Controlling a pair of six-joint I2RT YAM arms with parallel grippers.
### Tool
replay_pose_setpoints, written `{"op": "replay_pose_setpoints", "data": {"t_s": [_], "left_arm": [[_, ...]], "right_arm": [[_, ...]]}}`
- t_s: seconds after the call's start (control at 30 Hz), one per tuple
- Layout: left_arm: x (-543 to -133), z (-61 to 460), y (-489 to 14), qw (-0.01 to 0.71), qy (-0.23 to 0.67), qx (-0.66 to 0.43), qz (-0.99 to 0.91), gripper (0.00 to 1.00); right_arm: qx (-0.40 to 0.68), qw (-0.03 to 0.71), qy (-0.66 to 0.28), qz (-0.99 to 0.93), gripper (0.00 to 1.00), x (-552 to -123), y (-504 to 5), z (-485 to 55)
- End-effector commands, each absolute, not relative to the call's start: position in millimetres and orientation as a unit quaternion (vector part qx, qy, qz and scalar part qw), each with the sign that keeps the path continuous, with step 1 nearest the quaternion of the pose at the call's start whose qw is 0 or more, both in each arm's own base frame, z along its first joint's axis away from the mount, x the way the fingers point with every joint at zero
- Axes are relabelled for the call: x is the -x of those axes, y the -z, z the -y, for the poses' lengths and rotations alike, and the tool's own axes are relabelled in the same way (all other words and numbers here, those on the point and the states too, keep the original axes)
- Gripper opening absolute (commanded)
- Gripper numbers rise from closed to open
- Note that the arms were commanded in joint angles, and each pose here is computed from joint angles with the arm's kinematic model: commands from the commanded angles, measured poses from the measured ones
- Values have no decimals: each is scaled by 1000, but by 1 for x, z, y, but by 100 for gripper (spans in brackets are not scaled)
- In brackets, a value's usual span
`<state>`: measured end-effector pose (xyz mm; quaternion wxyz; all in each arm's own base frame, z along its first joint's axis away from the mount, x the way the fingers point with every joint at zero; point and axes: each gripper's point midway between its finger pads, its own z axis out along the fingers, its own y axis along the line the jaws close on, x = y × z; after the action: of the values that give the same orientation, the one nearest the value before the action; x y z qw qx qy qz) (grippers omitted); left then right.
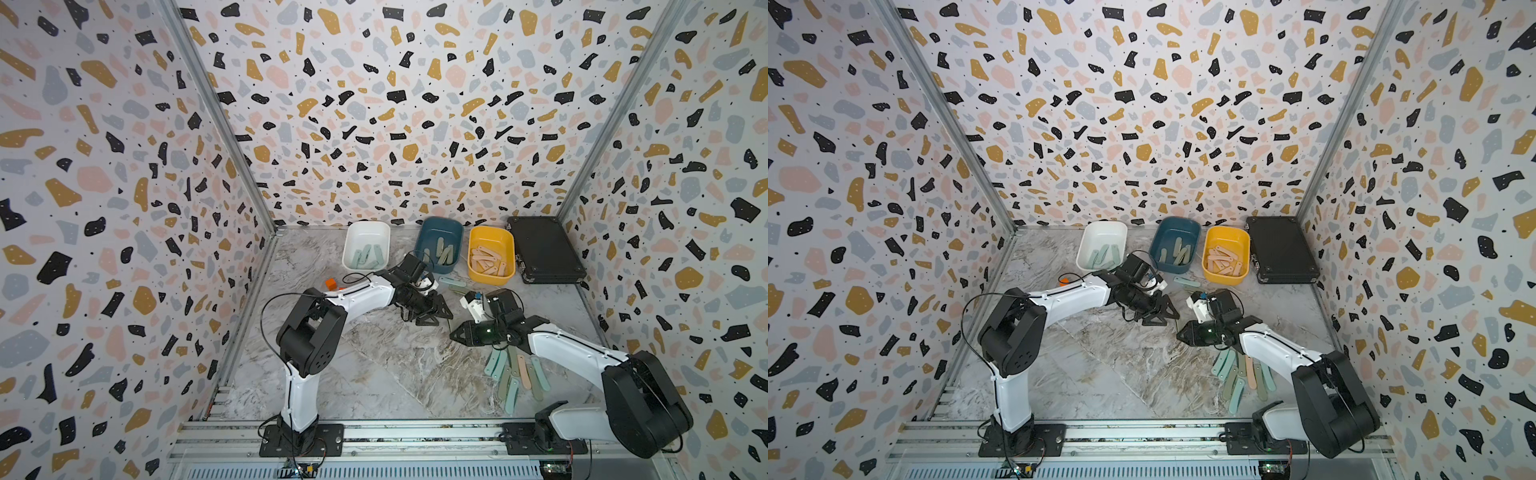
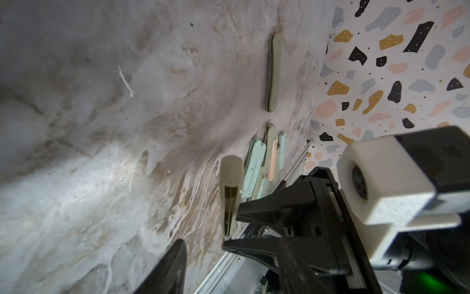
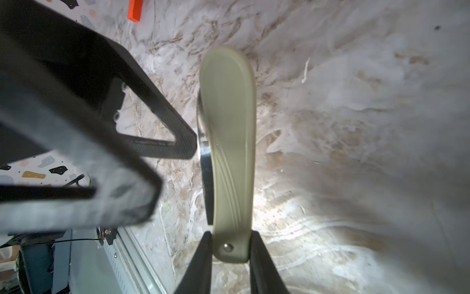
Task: Place the fruit knives into the storage box by color
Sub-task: Pick up the fruit knife from the center of the board.
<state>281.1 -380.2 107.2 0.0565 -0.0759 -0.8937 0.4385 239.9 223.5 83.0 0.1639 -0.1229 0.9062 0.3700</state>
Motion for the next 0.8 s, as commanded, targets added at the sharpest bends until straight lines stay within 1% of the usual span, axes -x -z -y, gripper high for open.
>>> {"op": "replay_pose_setpoints", "data": {"t_s": [0.0, 0.1, 0.17, 0.33, 0.4, 0.43, 0.5, 0.57, 0.6, 0.67, 0.77], "left_arm": [[-287, 392, -119, 46, -460, 92, 882, 47], [-287, 394, -116, 50, -462, 90, 881, 34], [-288, 394, -115, 52, -463, 90, 880, 24], [-288, 394, -116, 52, -463, 91, 880, 5], [-291, 391, -118, 50, -463, 89, 881, 1], [-294, 390, -119, 48, -462, 88, 881, 0], [-302, 387, -124, 40, -465, 83, 881, 0], [-320, 385, -132, 28, -468, 76, 880, 0], [-329, 383, -135, 22, -468, 71, 880, 0], [-355, 382, -146, -4, -468, 67, 881, 0], [-393, 378, -157, -40, -463, 58, 883, 0]], "right_arm": [[138, 181, -391, -892, 15, -240, -101, -235], [147, 181, -390, -891, 15, -238, -102, -239], [152, 182, -387, -891, 15, -237, -102, -241], [155, 181, -383, -893, 16, -235, -102, -241], [155, 185, -379, -893, 18, -236, -104, -240], [157, 186, -375, -895, 22, -237, -105, -239], [162, 194, -364, -897, 36, -240, -110, -237], [167, 212, -339, -901, 52, -247, -115, -231], [167, 223, -326, -903, 56, -252, -117, -227], [155, 245, -312, -905, 62, -267, -123, -217], [121, 269, -311, -904, 63, -289, -133, -202]]}}
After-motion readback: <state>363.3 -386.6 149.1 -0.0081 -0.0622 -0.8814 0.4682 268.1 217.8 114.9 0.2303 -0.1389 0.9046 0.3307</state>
